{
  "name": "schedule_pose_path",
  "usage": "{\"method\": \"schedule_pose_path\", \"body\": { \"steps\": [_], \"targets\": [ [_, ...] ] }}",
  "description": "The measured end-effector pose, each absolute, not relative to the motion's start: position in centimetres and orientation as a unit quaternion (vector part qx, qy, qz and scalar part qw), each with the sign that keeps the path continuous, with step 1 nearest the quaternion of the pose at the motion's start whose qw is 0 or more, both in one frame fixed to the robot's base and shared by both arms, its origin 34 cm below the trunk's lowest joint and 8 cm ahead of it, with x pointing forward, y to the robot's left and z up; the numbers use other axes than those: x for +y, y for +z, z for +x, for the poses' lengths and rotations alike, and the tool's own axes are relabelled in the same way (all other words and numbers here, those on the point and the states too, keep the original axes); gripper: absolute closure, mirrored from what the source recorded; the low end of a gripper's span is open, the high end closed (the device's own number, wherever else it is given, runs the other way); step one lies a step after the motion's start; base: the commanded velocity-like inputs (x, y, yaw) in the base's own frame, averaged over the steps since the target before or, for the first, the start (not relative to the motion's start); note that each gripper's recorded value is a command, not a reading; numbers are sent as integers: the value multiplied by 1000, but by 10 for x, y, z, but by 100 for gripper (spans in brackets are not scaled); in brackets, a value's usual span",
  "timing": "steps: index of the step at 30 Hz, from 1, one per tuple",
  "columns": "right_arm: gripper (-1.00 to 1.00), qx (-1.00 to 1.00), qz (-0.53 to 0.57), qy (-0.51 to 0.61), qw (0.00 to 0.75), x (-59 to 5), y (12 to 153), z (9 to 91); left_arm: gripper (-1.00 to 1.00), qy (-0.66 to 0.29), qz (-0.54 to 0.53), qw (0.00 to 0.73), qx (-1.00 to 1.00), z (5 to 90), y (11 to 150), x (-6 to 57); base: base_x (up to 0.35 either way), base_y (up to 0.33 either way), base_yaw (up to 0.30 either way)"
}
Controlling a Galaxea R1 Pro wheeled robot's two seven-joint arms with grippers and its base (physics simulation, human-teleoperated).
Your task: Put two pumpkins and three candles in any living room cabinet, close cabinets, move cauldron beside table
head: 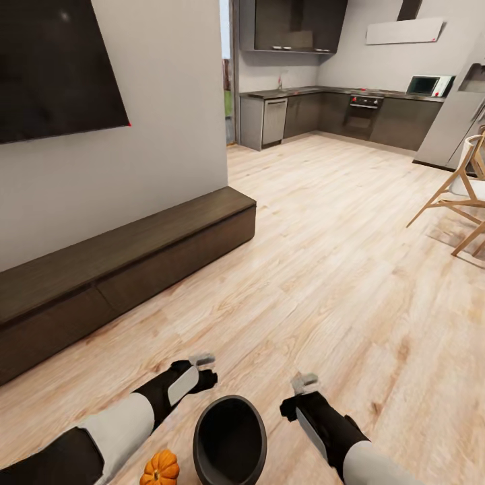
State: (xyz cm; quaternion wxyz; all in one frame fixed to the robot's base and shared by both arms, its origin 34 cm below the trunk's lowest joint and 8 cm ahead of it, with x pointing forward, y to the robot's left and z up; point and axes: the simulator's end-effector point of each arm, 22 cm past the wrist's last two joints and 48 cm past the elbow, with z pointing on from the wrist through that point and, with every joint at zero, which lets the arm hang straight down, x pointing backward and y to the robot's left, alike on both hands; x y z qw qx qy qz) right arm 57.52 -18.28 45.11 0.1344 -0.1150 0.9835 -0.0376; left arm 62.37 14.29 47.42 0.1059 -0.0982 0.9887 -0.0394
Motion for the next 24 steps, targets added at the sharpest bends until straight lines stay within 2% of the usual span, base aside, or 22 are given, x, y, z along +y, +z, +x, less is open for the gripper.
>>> {"method": "schedule_pose_path", "body": {
  "steps": [7,14,20,23,24],
  "targets": [
    [-100,980,-106,-41,165,-169,488,646,-100,-60,-151,141,977,684,513,143,0,0,0],
    [-100,992,-65,-1,113,-137,499,658,-100,-60,-126,98,985,678,518,144,0,0,0],
    [-100,993,-54,7,103,-135,498,658,-100,-68,-117,128,982,708,540,165,0,0,0],
    [-100,993,-55,10,104,-133,493,658,-100,-71,-109,113,985,701,534,163,0,0,0],
    [-100,993,-56,11,103,-133,492,658,-100,-77,-85,71,991,682,529,153,0,0,0]
  ]
}}
